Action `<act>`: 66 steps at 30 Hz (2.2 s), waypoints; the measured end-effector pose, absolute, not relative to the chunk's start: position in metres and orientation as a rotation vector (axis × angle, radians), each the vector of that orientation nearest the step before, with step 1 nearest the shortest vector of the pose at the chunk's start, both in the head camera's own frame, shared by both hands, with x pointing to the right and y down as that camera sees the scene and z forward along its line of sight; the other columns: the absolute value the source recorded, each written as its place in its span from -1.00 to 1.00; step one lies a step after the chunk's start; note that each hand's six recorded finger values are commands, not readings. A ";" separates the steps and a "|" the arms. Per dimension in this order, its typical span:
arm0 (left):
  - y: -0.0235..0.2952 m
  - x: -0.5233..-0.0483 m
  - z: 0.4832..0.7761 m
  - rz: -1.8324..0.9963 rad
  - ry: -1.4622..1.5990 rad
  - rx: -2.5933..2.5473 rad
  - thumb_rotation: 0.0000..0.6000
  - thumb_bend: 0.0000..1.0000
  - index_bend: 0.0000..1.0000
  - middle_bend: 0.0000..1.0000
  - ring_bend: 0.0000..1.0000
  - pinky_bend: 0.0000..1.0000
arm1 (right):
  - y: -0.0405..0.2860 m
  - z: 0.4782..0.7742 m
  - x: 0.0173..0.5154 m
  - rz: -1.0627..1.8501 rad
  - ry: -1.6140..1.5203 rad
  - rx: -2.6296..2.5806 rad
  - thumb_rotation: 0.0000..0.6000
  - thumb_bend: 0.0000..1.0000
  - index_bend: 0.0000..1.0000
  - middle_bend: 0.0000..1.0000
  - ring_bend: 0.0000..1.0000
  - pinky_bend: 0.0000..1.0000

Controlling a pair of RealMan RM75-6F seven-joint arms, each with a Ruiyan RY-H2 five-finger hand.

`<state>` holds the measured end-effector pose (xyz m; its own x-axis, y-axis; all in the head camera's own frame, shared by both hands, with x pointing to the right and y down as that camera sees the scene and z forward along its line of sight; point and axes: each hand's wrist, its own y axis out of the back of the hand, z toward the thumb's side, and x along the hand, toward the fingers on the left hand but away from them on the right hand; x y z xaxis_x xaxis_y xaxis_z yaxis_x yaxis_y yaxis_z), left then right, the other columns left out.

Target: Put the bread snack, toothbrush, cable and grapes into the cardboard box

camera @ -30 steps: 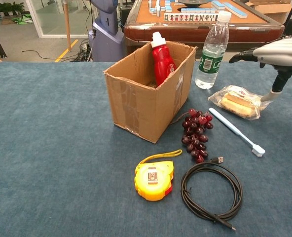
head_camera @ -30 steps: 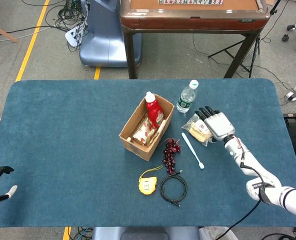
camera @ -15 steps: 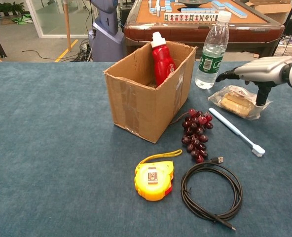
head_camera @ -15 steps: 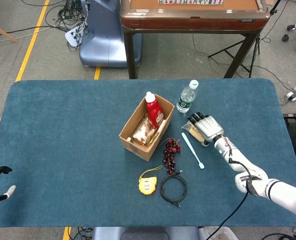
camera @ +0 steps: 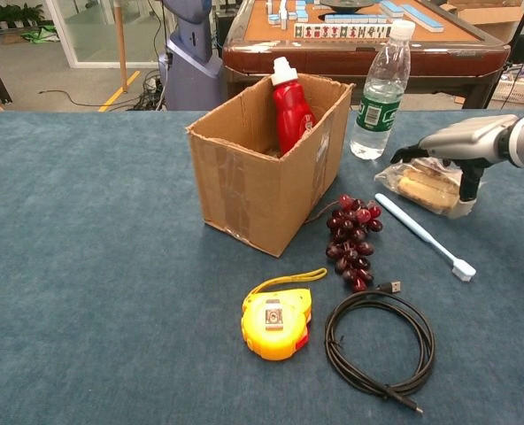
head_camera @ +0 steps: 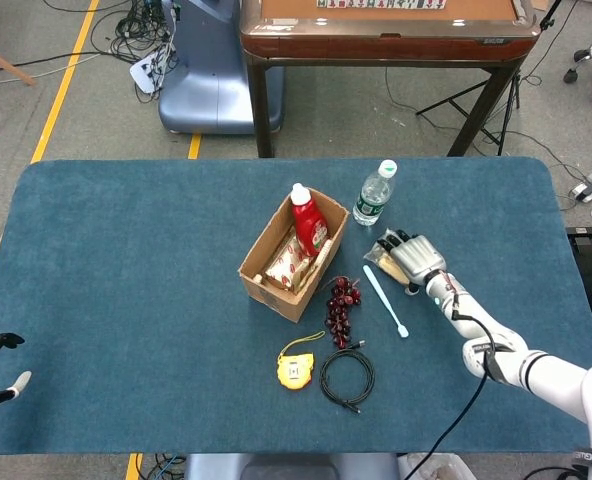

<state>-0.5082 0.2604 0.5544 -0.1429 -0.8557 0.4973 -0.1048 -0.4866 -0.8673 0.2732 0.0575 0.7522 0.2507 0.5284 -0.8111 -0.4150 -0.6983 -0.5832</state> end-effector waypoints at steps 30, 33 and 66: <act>0.262 -0.509 0.557 -1.704 1.080 -1.555 1.00 -0.58 -0.25 -0.19 -0.38 -0.03 | 0.048 0.676 0.269 1.430 -0.258 -1.717 1.00 -1.00 -0.43 -0.01 -0.10 0.07; 0.262 -0.508 0.558 -1.705 1.078 -1.556 1.00 -0.58 -0.25 -0.19 -0.38 -0.03 | 0.045 0.649 0.262 1.383 -0.291 -1.704 1.00 -1.00 -0.43 -0.01 -0.10 0.07; 0.262 -0.505 0.547 -1.667 1.109 -1.575 1.00 -0.58 -0.25 -0.19 -0.38 -0.03 | 0.022 0.597 0.092 0.918 -0.701 -1.784 1.00 -1.00 -0.41 -0.23 -0.31 0.03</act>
